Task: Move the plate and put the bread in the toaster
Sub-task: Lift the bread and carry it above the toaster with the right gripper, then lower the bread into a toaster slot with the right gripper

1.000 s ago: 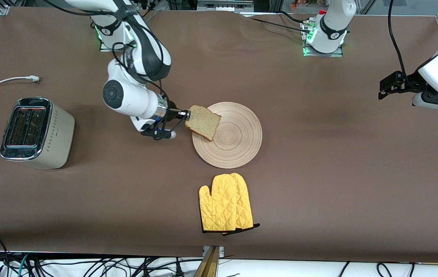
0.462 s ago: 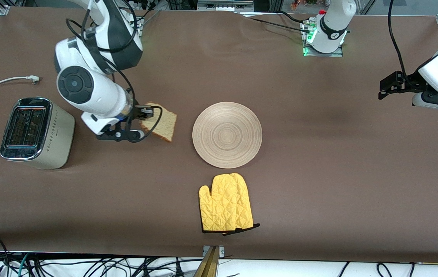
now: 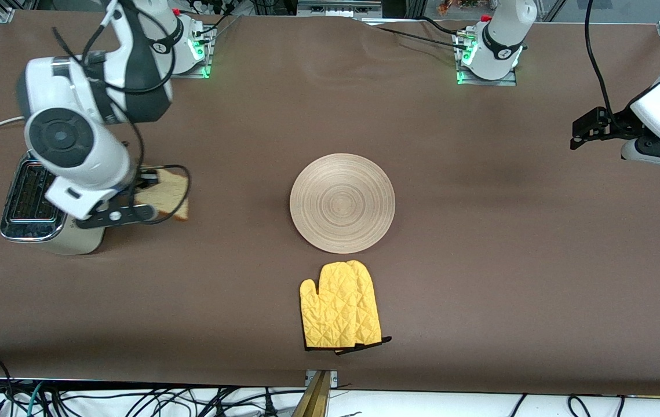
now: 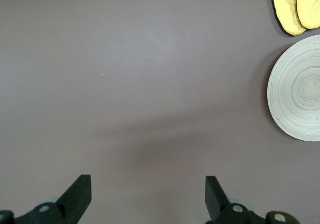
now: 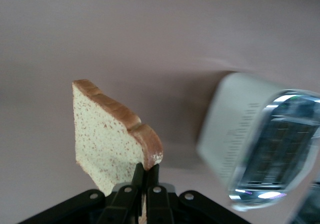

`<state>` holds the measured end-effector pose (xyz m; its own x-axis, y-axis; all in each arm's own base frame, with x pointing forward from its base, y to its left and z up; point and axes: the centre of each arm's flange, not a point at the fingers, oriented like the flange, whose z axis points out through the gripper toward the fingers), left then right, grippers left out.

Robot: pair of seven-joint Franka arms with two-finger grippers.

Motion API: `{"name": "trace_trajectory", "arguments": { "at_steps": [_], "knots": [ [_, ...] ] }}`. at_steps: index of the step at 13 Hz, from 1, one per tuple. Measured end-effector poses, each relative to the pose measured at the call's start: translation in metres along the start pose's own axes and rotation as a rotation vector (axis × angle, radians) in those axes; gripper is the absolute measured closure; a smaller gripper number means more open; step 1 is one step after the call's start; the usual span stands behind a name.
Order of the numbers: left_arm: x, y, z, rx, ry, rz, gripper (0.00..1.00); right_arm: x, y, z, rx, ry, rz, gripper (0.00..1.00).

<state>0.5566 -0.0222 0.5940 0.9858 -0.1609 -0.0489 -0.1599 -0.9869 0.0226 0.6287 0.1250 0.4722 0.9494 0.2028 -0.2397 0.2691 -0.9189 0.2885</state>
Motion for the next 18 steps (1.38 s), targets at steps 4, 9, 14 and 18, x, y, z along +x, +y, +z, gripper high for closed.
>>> {"name": "trace_trajectory", "arguments": {
  "at_steps": [4, 9, 14, 18],
  "knots": [
    [0.0, 0.0, 0.0, 0.0, 0.0, 0.0, 0.0, -0.015, 0.091, 0.025, -0.108, -0.095, 0.042, 0.96],
    [0.0, 0.0, 0.0, 0.0, 0.0, 0.0, 0.0, -0.031, 0.142, 0.038, -0.208, -0.183, 0.068, 0.96],
    [0.0, 0.0, 0.0, 0.0, 0.0, 0.0, 0.0, -0.04, 0.179, 0.052, -0.233, -0.226, 0.046, 0.96],
    [0.0, 0.0, 0.0, 0.0, 0.0, 0.0, 0.0, -0.032, 0.185, 0.083, -0.25, -0.247, 0.03, 0.96]
  ]
}}
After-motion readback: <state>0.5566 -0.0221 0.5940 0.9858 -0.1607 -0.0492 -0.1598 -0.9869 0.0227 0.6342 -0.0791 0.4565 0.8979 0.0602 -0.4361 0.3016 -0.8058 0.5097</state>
